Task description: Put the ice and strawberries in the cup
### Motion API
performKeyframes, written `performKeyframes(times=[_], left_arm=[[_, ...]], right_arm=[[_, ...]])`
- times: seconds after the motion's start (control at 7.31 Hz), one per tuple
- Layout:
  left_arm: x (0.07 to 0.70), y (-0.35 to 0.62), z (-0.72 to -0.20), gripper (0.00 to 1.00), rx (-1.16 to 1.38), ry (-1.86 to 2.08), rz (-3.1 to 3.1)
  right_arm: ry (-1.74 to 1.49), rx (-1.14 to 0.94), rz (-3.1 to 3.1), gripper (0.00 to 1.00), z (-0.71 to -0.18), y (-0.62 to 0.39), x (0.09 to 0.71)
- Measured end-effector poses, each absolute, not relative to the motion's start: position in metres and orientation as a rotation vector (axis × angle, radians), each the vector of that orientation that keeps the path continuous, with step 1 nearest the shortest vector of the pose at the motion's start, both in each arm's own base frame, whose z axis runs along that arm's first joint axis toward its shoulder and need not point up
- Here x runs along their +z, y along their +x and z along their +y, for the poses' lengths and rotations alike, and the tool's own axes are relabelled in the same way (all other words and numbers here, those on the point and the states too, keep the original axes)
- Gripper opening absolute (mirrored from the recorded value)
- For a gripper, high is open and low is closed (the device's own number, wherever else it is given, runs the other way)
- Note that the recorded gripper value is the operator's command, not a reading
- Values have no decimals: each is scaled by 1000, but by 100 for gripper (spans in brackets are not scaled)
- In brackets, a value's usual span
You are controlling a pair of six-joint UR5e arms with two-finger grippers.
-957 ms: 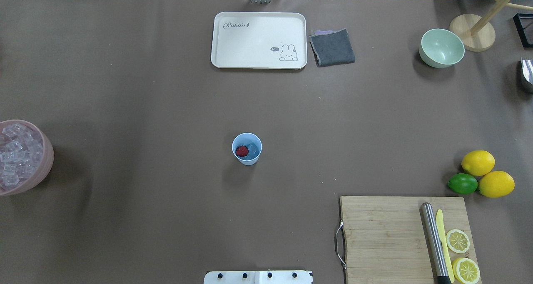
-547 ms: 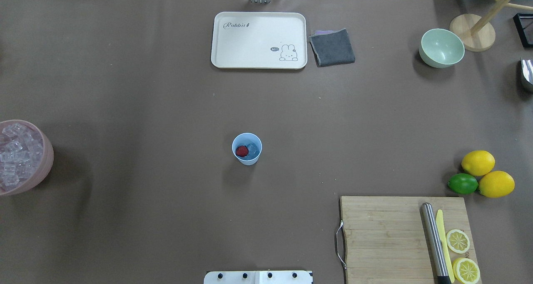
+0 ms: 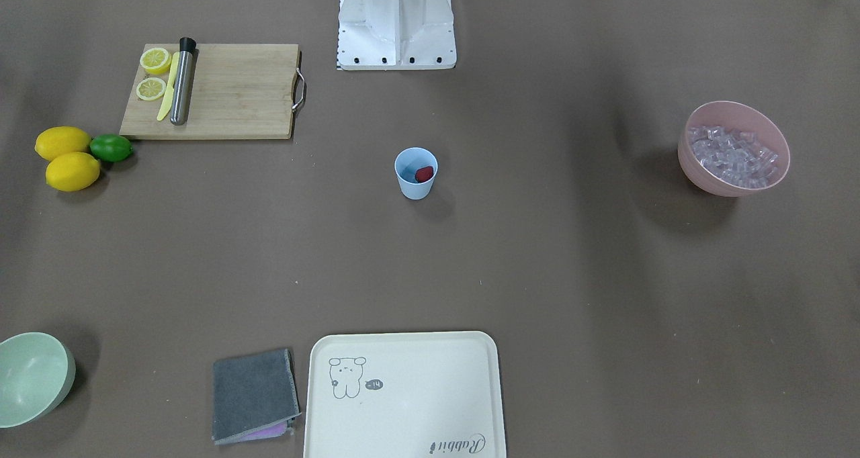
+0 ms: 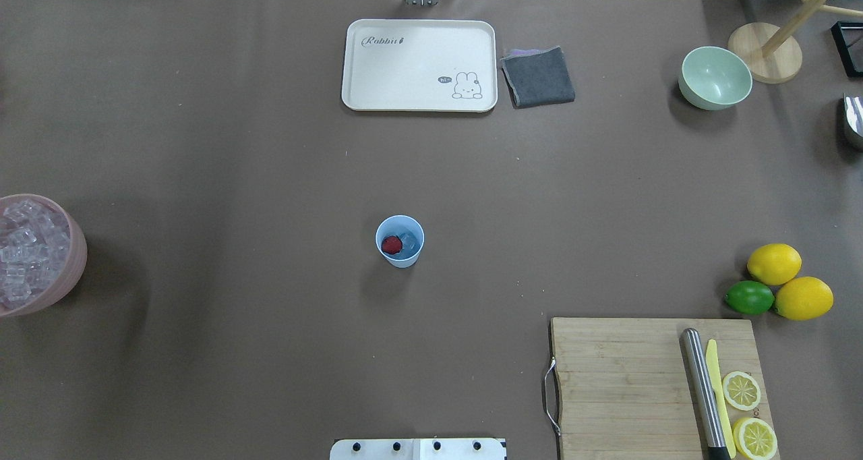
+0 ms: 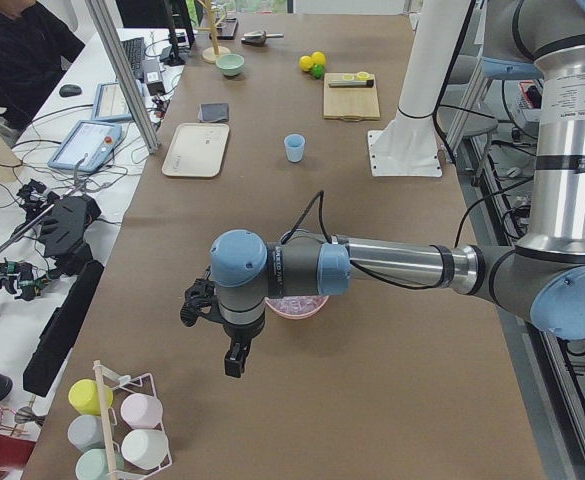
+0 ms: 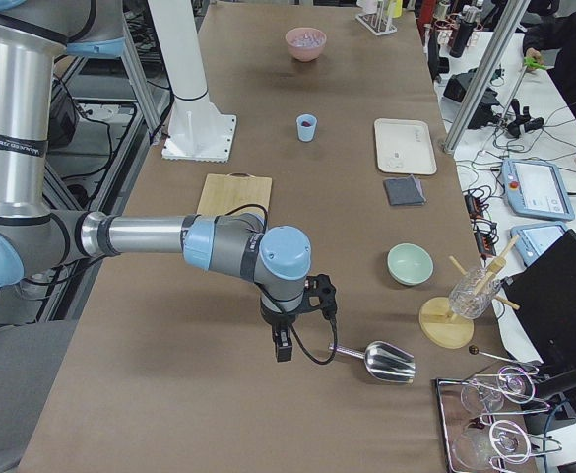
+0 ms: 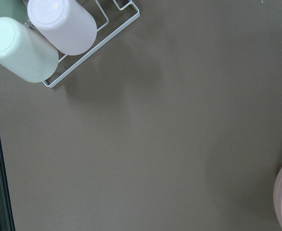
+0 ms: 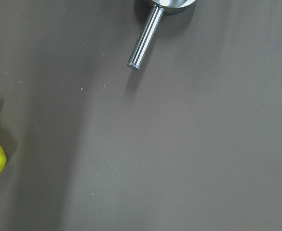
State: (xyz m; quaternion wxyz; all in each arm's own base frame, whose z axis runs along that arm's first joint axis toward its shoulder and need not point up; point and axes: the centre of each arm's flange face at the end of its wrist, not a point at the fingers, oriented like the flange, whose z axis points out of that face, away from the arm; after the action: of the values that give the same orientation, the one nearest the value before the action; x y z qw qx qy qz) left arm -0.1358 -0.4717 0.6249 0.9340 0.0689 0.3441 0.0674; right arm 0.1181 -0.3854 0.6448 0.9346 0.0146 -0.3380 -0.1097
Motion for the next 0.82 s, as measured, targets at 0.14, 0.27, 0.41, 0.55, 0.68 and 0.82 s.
performKeyframes(times=[0.14,0.27,0.41,0.55,0.68,0.82], left_arm=[[624,-134,-473,98,130,137,703],[624,-132,-473,98,127,133,703],[625,-131,-473,98,127,132,703],[625,-130,-473,98,126,132,703],[625,-130,-473,98,126,132,703],[626,-130,-472,98,126,132,703]], right_arm=[[29,-224,-692,100,-384,118,645],[31,-224,-693,100,-384,118,644],[34,-225,-695,100,-384,118,643],[36,-225,-699,100,-383,117,642],[37,-225,-702,100,-382,117,642],[38,-225,-704,100,-382,117,641]])
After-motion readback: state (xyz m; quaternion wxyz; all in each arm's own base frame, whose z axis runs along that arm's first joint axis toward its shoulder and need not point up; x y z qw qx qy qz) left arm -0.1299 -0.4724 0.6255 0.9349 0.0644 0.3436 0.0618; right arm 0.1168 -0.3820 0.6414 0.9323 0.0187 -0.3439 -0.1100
